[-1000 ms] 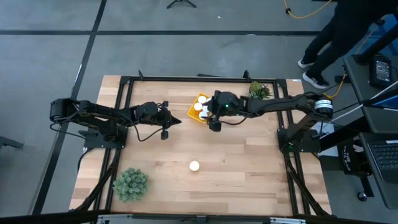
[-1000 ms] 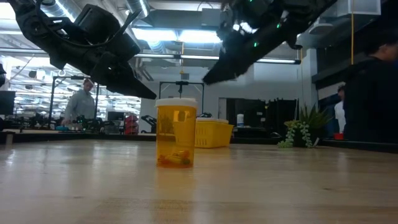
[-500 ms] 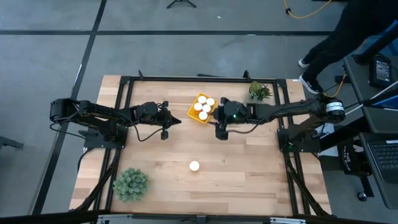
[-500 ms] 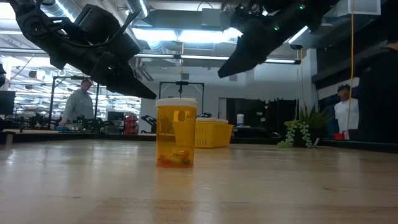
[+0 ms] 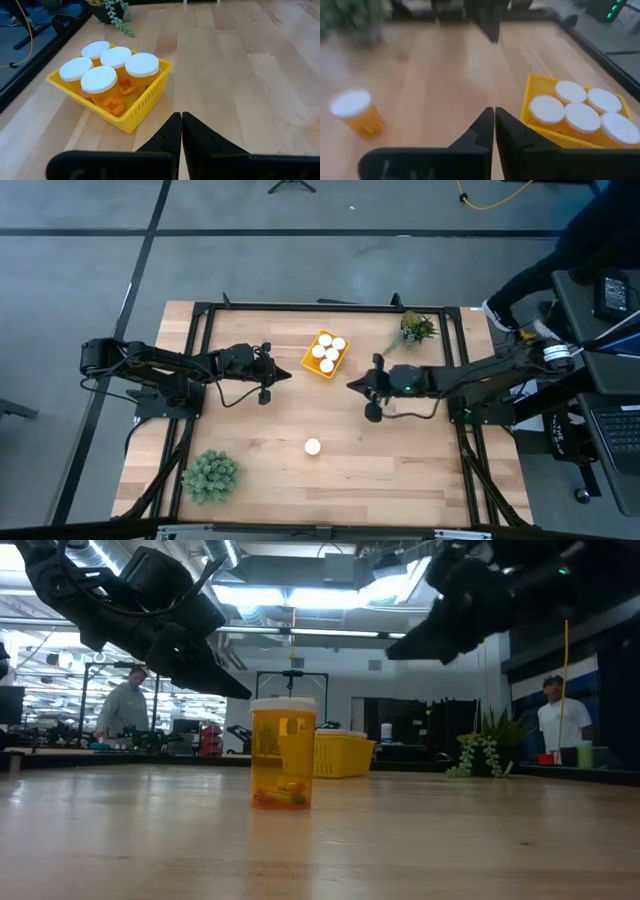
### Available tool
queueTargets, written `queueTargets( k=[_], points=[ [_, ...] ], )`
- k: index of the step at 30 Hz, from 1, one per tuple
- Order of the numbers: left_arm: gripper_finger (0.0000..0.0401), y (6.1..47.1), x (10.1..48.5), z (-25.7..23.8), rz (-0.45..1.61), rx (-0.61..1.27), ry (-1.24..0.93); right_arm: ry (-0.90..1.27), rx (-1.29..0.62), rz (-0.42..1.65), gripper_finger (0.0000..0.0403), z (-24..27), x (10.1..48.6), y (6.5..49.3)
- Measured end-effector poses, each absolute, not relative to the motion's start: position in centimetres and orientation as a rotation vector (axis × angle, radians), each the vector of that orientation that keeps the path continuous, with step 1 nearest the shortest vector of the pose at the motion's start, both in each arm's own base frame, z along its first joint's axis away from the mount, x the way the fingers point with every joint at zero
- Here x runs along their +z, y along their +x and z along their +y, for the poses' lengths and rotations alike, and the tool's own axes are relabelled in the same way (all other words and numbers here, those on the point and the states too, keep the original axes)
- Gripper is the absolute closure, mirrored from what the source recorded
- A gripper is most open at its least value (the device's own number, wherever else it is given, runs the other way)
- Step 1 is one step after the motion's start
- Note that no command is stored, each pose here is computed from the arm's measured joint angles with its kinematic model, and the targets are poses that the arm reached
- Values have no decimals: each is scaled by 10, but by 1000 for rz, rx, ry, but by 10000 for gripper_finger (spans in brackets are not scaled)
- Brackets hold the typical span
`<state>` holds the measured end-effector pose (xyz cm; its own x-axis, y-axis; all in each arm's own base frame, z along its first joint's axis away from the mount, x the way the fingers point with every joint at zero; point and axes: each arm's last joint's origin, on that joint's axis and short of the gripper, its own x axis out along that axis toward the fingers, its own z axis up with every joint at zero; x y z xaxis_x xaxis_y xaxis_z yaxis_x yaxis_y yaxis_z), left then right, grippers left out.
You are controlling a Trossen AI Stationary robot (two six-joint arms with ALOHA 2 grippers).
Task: Pick and place pill bottles into a basket
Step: Put the pill bottle into the bin
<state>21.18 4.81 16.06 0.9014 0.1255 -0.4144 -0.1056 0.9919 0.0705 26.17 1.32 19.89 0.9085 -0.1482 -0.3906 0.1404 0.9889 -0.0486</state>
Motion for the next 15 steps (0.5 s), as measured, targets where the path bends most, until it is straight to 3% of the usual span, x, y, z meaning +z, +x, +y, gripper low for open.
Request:
queueTargets(
  k=[8, 15],
  points=[
    [372, 212, 161, 48, 431, 119, 47, 140, -136, 327, 369, 21, 168, 231],
    [283, 212, 161, 46, 426, 54, 60, 132, -129, 281, 368, 20, 166, 227]
  ],
)
